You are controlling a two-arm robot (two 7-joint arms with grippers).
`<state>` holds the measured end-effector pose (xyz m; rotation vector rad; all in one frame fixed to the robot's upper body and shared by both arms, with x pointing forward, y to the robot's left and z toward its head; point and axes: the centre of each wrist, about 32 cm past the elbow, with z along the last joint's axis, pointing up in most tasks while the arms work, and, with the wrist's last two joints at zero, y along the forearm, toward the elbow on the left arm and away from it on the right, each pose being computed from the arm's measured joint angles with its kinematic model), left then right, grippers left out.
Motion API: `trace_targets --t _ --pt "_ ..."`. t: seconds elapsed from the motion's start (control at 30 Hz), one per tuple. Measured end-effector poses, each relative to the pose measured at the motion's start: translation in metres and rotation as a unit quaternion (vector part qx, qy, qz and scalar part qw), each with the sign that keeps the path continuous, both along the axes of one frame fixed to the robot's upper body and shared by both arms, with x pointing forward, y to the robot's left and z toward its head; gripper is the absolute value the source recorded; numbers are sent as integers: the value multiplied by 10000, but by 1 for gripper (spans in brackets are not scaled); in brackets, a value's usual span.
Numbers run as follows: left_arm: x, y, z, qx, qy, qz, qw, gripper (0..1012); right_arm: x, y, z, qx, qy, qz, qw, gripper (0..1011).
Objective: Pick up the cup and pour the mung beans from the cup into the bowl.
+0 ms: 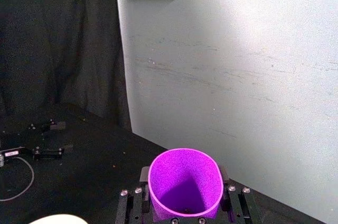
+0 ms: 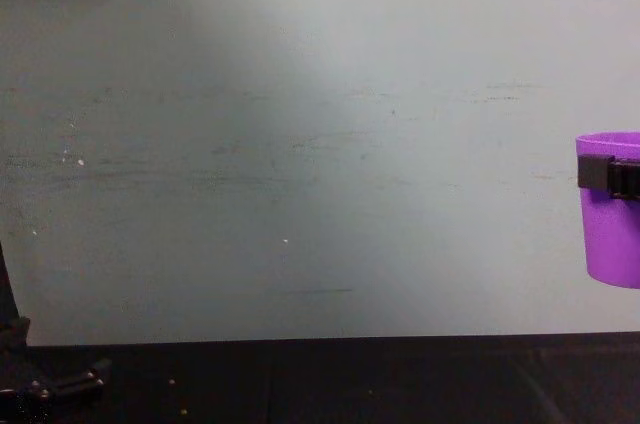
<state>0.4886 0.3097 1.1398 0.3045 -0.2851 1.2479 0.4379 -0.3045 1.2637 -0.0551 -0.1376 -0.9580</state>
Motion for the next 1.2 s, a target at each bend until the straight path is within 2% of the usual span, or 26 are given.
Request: trace_targets --t 0.6,0.9,1.13,1.2 --pt "0 0 0 0 0 0 10000 1011 3 0 -4 1 -6 2 10000 726" --pt "0 0 0 0 0 0 10000 1011 138 66 -70 53 -29 46 10000 726" --pt "0 0 0 0 0 0 10000 1011 275 226 -106 -176 -51 73 9998 726" --pt "0 0 0 0 0 0 10000 1011 335 335 -170 -414 -66 88 9991 726"
